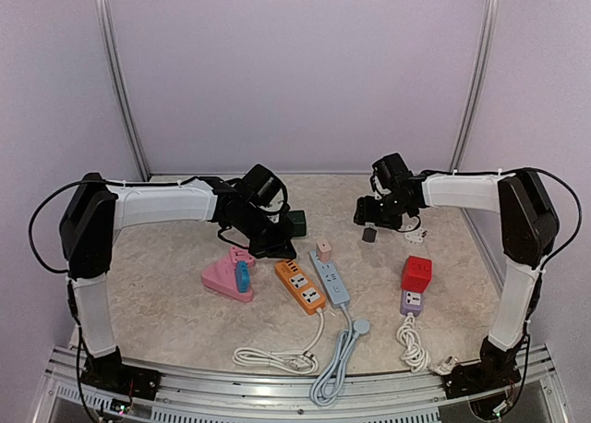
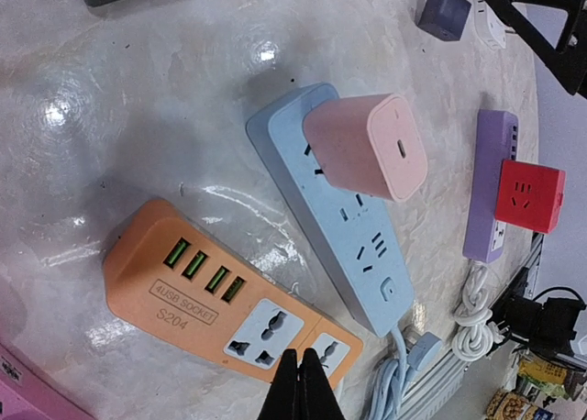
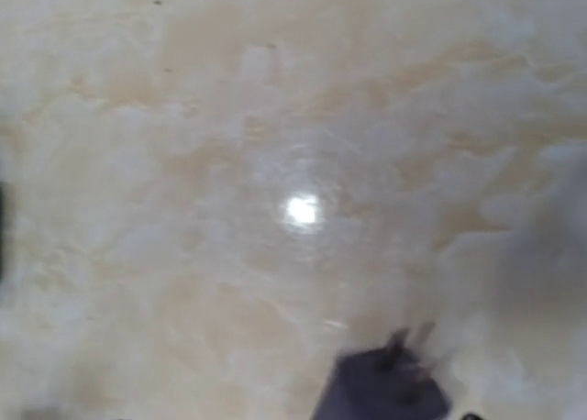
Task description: Pull the plug off the socket
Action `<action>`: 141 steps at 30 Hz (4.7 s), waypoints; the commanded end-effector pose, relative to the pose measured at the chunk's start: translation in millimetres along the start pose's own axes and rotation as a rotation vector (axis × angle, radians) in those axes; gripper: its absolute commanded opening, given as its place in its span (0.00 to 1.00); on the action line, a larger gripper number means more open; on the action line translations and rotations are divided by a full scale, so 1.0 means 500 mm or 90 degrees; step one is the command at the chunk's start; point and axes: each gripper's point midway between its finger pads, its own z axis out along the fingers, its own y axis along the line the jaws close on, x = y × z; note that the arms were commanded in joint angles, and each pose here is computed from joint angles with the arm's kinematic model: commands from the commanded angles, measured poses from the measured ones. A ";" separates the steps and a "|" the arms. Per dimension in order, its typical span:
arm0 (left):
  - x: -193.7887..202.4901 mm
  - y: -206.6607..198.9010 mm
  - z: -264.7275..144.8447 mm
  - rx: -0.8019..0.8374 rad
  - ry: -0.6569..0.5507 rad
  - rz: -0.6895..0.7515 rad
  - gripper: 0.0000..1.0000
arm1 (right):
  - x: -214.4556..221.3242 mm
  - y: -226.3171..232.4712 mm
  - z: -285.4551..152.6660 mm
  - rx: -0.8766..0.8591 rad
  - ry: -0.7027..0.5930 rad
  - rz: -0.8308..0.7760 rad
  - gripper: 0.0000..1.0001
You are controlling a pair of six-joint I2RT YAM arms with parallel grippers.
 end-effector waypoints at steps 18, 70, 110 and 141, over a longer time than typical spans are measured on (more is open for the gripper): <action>-0.008 0.026 0.015 0.006 0.003 -0.018 0.00 | 0.060 0.170 -0.099 -0.016 -0.012 -0.102 0.73; -0.047 -0.022 0.134 0.067 0.025 0.010 0.00 | 0.225 0.217 -0.002 0.045 0.107 -0.181 0.28; -0.047 0.006 0.184 0.074 0.045 0.001 0.00 | 0.207 0.232 -0.009 0.025 0.079 -0.182 0.02; 0.039 0.112 0.260 -0.040 0.130 -0.075 0.00 | 0.123 0.280 -0.079 -0.014 -0.018 -0.139 0.00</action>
